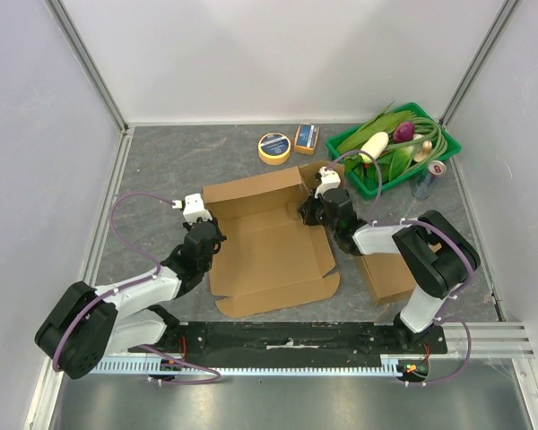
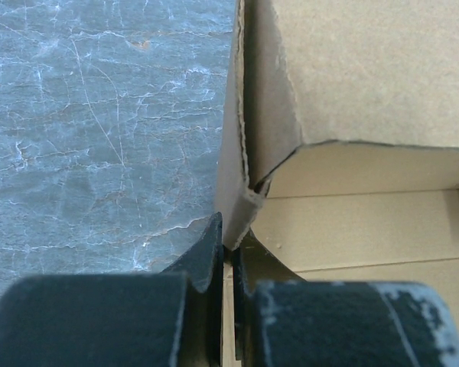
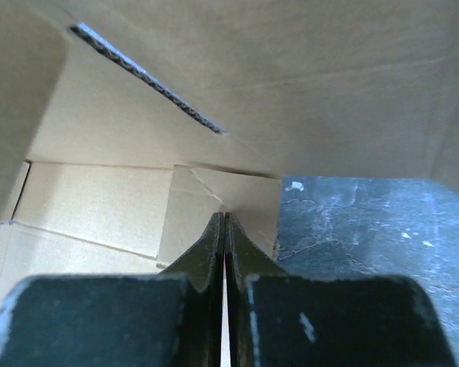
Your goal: Fold the paper box
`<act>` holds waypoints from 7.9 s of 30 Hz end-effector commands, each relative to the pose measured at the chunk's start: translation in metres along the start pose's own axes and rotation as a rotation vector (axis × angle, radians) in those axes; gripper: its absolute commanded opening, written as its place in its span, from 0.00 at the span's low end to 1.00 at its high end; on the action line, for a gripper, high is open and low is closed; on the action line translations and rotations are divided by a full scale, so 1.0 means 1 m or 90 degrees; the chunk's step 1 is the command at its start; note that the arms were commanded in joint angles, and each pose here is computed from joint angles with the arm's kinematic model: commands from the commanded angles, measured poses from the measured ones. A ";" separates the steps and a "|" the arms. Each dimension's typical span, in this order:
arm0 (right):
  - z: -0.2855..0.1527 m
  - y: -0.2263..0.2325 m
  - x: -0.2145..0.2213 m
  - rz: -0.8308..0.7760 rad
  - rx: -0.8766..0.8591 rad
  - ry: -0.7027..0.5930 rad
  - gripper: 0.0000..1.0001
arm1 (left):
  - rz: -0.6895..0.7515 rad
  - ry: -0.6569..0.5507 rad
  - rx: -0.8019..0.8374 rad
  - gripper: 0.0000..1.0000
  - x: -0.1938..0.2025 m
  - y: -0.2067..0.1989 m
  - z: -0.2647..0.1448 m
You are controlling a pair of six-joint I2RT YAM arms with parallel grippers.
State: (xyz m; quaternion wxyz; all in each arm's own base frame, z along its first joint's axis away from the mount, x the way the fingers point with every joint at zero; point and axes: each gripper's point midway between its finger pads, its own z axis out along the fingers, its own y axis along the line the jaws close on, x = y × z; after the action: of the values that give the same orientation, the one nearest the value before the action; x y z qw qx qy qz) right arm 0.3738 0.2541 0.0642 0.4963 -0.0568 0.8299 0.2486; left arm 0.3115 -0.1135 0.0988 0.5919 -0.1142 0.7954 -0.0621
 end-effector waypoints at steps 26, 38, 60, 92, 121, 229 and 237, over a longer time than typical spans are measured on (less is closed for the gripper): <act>-0.132 -0.002 -0.153 -0.450 -0.033 0.106 0.84 | 0.015 -0.052 0.037 0.02 -0.012 0.002 -0.006; -0.085 0.016 -0.134 -0.462 -0.154 0.185 0.53 | 0.032 -0.050 0.059 0.02 -0.011 -0.007 -0.002; -0.103 0.025 -0.122 0.011 0.034 0.133 0.40 | 0.005 -0.038 0.070 0.02 -0.009 -0.011 -0.004; -0.108 0.002 -0.059 -0.107 0.044 0.120 0.36 | -0.171 0.143 0.559 0.19 0.017 -0.178 -0.167; -0.116 0.000 -0.076 -0.046 0.092 0.102 0.00 | -0.005 0.176 0.344 0.02 0.203 -0.235 -0.080; 0.002 0.059 -0.097 -0.360 -0.162 -0.237 0.71 | -0.061 -0.035 -0.013 0.87 -0.034 0.019 0.010; 0.012 0.054 -0.088 -0.359 -0.152 -0.216 0.71 | -0.020 -0.093 0.041 0.86 -0.060 0.017 0.057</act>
State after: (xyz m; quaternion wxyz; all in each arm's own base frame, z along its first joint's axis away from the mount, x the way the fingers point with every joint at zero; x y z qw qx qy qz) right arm 0.3979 0.2899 0.1415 0.6455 -0.3033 0.6669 0.2159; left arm 0.3494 -0.0713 0.1013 0.6045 -0.1359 0.7822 -0.0663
